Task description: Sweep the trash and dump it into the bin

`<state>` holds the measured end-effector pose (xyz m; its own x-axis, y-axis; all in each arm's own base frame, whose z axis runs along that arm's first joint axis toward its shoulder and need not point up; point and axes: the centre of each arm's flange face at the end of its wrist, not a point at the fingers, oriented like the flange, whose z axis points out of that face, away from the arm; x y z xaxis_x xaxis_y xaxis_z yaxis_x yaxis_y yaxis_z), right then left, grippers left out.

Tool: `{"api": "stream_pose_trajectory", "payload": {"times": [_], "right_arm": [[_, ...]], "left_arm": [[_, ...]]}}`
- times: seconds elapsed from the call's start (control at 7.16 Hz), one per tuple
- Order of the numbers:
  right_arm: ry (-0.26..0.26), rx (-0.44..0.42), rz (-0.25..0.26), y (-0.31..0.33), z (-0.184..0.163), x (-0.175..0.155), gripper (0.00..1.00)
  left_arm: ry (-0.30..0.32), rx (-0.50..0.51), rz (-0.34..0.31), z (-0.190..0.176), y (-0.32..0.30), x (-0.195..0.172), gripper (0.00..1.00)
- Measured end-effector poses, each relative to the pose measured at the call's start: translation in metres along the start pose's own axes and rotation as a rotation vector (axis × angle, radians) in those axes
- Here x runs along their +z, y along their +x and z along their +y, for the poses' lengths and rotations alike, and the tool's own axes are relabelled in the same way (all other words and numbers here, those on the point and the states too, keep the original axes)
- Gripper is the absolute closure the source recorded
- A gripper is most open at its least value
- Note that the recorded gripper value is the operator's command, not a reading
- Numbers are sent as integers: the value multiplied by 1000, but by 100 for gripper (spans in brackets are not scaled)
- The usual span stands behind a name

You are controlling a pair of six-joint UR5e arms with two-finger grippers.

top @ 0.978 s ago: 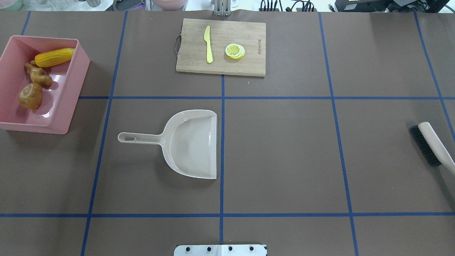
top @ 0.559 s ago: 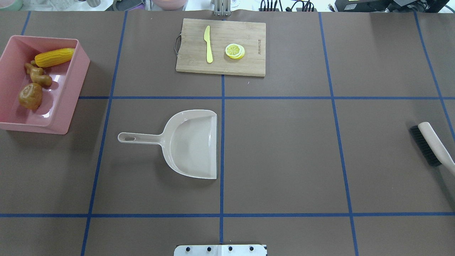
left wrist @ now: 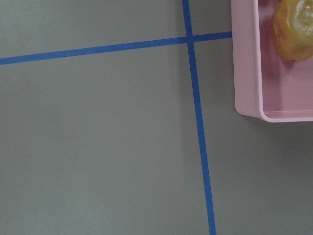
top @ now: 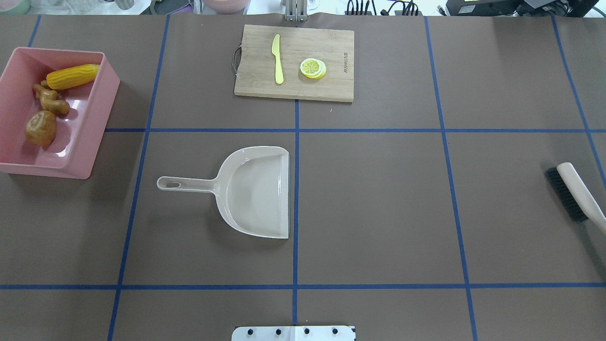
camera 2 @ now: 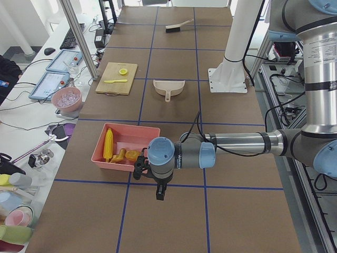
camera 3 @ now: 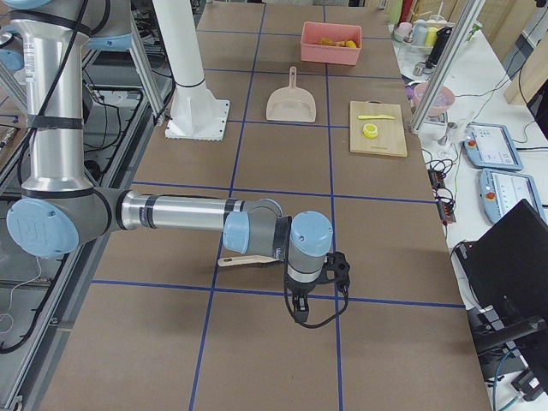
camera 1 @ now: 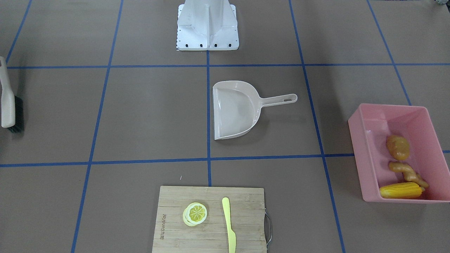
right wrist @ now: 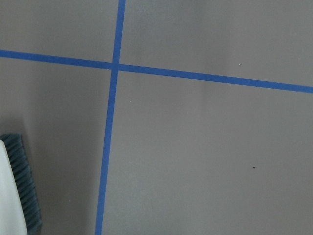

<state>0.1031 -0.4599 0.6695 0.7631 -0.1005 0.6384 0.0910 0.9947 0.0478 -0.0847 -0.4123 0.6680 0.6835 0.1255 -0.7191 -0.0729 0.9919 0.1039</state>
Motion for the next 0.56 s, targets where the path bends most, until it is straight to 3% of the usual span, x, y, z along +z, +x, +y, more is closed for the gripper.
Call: {"api": "stream_pose_trajectory", "payload": {"times": [0.56], "right_arm": [[0,0,0,0,0,0,0]], "left_arm": [[11,13,-1,-6,4,-5,2]]}}
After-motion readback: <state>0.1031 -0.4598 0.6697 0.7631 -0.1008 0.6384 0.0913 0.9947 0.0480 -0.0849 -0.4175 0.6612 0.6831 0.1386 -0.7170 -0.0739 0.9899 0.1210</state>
